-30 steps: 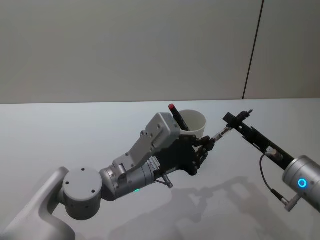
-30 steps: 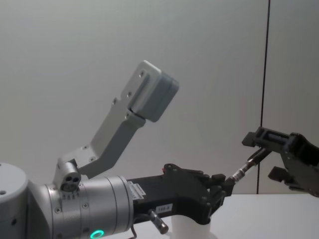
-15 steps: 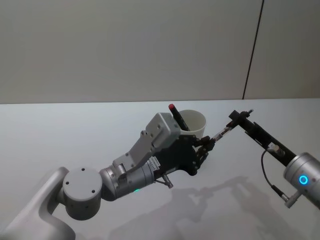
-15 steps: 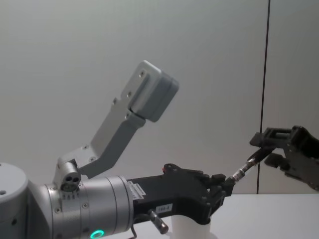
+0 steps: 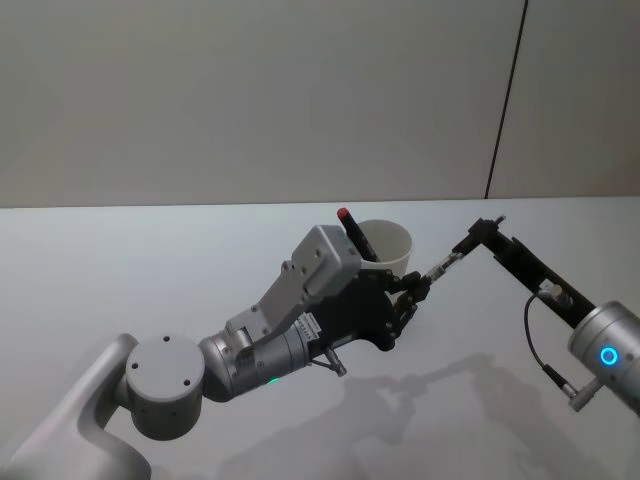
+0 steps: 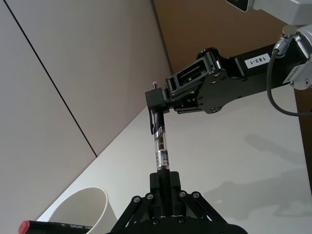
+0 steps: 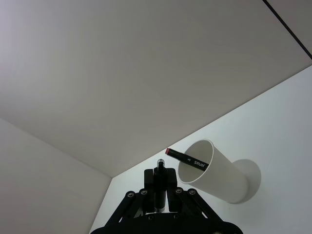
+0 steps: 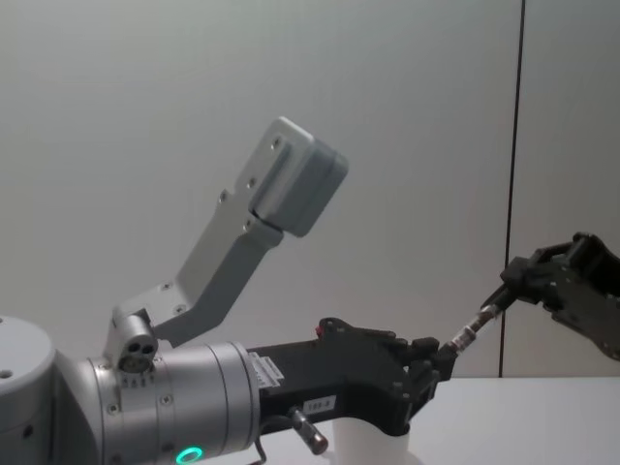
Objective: Place the pen into the pen holder.
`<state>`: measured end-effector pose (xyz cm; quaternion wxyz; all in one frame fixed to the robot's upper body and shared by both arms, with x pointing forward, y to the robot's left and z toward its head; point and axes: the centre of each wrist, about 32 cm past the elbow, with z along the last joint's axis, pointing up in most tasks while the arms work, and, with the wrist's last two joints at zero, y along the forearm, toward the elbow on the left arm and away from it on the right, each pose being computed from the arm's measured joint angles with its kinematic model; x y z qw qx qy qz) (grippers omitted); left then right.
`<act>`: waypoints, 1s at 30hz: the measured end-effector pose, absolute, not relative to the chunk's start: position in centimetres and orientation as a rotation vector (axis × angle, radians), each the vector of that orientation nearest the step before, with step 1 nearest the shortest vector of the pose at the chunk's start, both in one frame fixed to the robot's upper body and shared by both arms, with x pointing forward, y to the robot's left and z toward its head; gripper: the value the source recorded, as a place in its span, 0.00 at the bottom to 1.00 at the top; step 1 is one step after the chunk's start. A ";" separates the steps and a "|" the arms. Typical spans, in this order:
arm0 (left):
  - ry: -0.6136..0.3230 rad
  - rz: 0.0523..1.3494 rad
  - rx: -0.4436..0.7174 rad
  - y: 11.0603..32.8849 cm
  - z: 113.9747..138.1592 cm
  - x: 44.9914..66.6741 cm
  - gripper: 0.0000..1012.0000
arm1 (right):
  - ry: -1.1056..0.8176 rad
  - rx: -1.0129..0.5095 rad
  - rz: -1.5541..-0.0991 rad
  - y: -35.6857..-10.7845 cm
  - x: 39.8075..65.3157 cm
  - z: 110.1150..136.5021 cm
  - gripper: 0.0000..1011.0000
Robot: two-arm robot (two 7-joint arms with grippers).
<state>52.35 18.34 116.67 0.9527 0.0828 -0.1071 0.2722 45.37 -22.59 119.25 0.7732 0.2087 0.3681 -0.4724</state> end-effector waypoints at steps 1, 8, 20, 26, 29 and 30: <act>-0.218 0.553 0.168 18.3 116.7 52.3 0.12 | 0.797 0.453 -1.023 -22.6 45.4 119.3 0.13; -0.218 0.554 0.169 18.4 116.7 52.4 0.19 | 0.787 0.462 -1.029 -22.6 45.3 119.4 0.13; -0.217 0.553 0.169 18.3 116.7 52.3 0.55 | 0.764 0.458 -1.032 -22.4 45.3 119.5 0.13; -0.218 0.553 0.169 18.3 116.7 52.3 0.75 | 0.723 0.446 -1.032 -22.5 45.3 119.5 0.13; -0.218 0.553 0.169 18.3 116.7 52.3 0.80 | 0.693 0.439 -1.029 -22.6 45.4 119.6 0.13; -0.218 0.553 0.169 18.3 116.7 52.4 0.86 | 0.686 0.437 -1.028 -22.6 45.4 119.6 0.13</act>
